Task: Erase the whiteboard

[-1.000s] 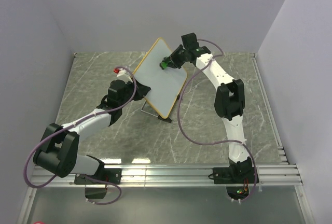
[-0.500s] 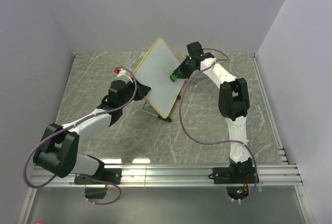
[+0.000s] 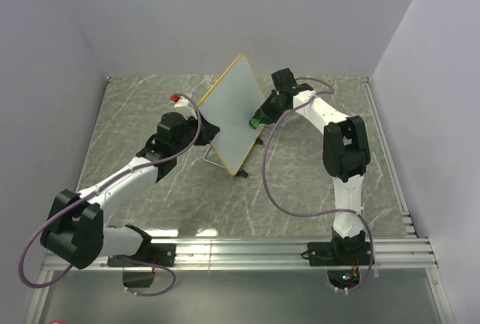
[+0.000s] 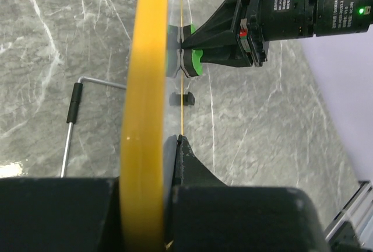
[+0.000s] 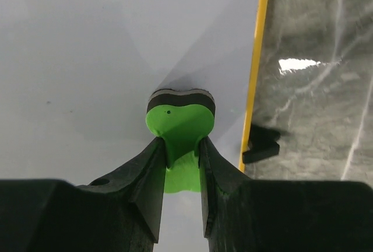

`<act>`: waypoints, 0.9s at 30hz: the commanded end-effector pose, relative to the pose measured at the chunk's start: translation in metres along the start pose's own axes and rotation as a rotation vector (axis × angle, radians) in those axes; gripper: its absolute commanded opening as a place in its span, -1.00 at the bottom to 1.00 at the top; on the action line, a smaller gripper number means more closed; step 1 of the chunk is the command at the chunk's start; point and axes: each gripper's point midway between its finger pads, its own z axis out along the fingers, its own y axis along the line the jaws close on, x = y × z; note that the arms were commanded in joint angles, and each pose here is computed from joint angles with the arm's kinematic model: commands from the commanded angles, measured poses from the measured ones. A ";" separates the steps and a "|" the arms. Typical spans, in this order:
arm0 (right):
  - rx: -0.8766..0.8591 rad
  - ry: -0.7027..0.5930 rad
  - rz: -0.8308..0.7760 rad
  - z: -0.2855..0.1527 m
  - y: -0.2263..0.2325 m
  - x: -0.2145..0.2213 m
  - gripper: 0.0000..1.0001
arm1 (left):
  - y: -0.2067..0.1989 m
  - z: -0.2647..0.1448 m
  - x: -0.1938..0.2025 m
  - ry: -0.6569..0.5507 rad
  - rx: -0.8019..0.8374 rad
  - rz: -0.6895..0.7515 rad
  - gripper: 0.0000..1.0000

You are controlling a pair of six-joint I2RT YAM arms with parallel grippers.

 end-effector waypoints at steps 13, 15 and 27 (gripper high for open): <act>-0.007 -0.080 0.049 -0.051 -0.060 0.008 -1.00 | -0.009 -0.055 0.094 0.313 0.078 0.002 -0.99; 0.000 -0.108 0.056 -0.058 -0.070 -0.002 -1.00 | -0.008 -0.056 0.096 0.306 0.068 -0.023 -0.99; 0.216 -0.217 0.039 -0.086 -0.140 -0.026 0.67 | 0.032 -0.063 0.107 0.246 -0.118 -0.051 -0.99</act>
